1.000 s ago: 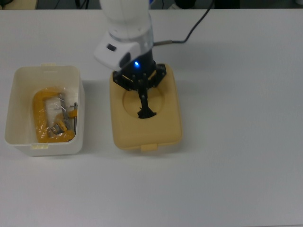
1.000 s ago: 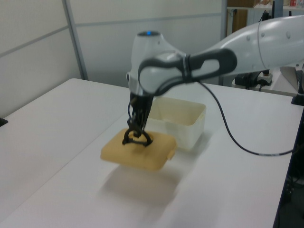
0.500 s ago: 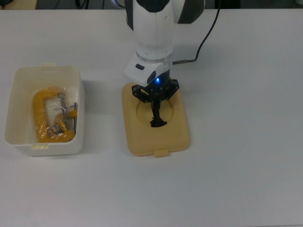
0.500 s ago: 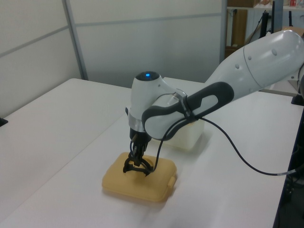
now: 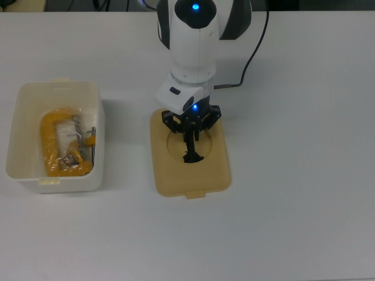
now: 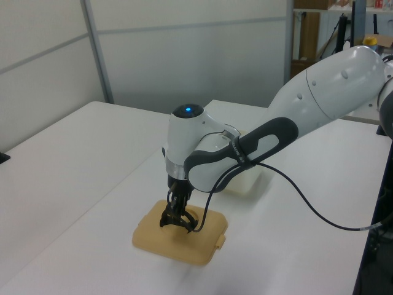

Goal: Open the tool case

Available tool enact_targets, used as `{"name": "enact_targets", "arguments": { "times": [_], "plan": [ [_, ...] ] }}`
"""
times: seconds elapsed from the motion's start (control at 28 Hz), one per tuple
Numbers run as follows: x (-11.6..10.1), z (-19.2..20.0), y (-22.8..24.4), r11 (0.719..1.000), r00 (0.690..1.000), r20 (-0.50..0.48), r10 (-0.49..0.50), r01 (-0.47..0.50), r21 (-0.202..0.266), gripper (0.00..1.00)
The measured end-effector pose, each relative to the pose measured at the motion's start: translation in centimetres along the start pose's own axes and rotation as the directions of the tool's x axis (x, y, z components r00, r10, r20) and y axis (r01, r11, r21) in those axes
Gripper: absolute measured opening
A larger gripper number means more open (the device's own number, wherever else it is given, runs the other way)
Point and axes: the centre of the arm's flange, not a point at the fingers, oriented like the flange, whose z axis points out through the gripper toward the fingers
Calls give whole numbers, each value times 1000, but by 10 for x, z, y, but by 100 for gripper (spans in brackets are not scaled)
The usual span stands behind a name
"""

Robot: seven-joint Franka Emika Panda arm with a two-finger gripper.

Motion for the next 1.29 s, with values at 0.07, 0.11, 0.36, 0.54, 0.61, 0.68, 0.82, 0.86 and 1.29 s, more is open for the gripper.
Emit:
{"name": "enact_targets", "arguments": {
  "times": [0.07,0.11,0.36,0.54,0.61,0.68,0.82,0.86,1.29],
  "plan": [
    [1,-2,1,1000,1000,1,2,-2,-1,38],
    [3,-5,2,1000,1000,6,3,-3,-2,43],
    [17,-61,19,999,999,40,30,-30,-18,67],
    [15,-130,41,998,995,79,63,-60,-33,89],
    [11,-153,49,997,993,100,66,-62,-37,96],
    [4,-178,59,997,990,126,67,-62,-41,100],
    [-7,-209,78,997,988,137,73,-67,-49,100],
    [-11,-218,86,996,987,140,79,-72,-51,100],
    [-39,-253,135,989,975,171,142,-132,-68,100]
  ]
}}
